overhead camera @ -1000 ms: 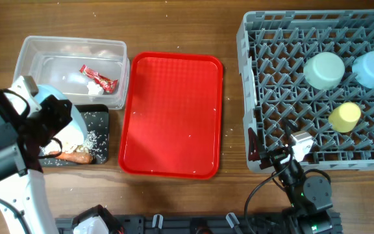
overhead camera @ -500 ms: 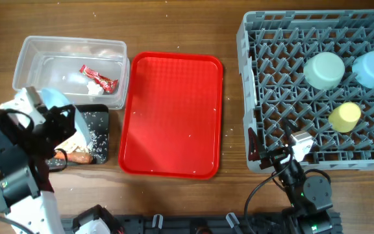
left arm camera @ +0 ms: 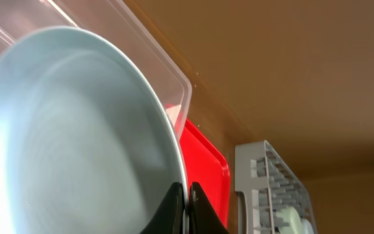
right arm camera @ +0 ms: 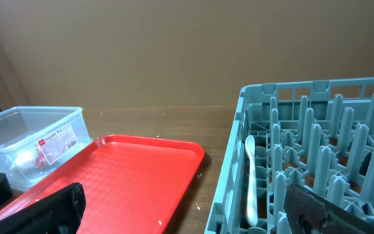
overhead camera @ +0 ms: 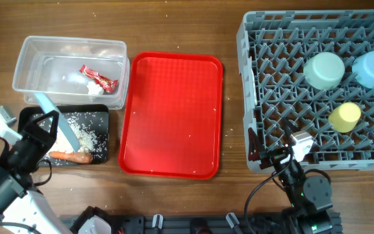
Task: Sort waste into correct bins and load items into the dishwasher rack
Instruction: 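Lift the empty plate up and swing it toward the rack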
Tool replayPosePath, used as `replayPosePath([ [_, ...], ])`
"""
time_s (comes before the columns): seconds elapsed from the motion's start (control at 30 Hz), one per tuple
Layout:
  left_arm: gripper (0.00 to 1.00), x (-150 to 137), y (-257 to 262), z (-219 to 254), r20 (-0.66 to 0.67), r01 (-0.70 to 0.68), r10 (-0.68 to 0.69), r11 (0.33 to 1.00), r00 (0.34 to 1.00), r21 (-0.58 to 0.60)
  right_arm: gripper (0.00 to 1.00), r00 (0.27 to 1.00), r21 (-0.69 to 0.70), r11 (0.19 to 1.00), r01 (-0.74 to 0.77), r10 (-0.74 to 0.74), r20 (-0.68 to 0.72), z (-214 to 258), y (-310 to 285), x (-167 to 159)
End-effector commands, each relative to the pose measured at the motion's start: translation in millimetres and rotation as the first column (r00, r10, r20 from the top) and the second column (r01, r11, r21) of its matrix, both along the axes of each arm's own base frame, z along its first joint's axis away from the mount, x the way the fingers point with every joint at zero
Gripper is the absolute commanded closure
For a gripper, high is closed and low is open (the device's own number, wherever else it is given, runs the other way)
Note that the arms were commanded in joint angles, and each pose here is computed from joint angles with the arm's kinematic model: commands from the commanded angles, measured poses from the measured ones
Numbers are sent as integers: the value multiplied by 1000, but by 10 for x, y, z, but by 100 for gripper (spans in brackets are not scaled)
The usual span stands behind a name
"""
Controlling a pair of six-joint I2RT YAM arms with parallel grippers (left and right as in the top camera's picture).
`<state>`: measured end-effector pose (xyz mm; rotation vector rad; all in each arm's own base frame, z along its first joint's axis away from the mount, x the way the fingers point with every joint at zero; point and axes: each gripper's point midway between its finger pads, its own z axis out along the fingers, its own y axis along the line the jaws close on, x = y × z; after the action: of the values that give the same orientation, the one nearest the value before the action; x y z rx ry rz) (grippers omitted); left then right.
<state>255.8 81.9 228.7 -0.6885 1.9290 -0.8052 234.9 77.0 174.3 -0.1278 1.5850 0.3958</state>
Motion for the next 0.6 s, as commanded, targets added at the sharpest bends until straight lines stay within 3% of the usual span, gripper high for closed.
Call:
replayPosePath([
  [0.0, 96, 13, -73, -5, 32, 70, -69, 998, 997, -7, 0, 1000, 11, 1000, 15, -15, -4, -7, -25, 10],
  [0.2, 96, 11, -162, -13, 40, 114, -112, 993, 993, -38, 0, 1000, 11, 1000, 15, -15, -4, -7, -25, 10],
  [0.33, 96, 2, -87, -140, -30, 62, -63, 997, 998, -34, 0, 1000, 11, 1000, 15, -15, -3, -6, -25, 10],
  [0.47, 96, -12, 116, -338, -161, -85, 79, 996, 984, -34, 0, 1000, 11, 1000, 15, -15, -4, -7, -25, 10],
  [0.53, 96, 32, -132, -121, -14, 91, -91, 995, 996, -28, 0, 1000, 11, 1000, 15, -15, -3, -6, -25, 10],
  [0.57, 96, 35, -131, -136, -33, 73, -75, 996, 997, -55, 0, 1000, 11, 1000, 15, -15, -3, -6, -25, 10],
])
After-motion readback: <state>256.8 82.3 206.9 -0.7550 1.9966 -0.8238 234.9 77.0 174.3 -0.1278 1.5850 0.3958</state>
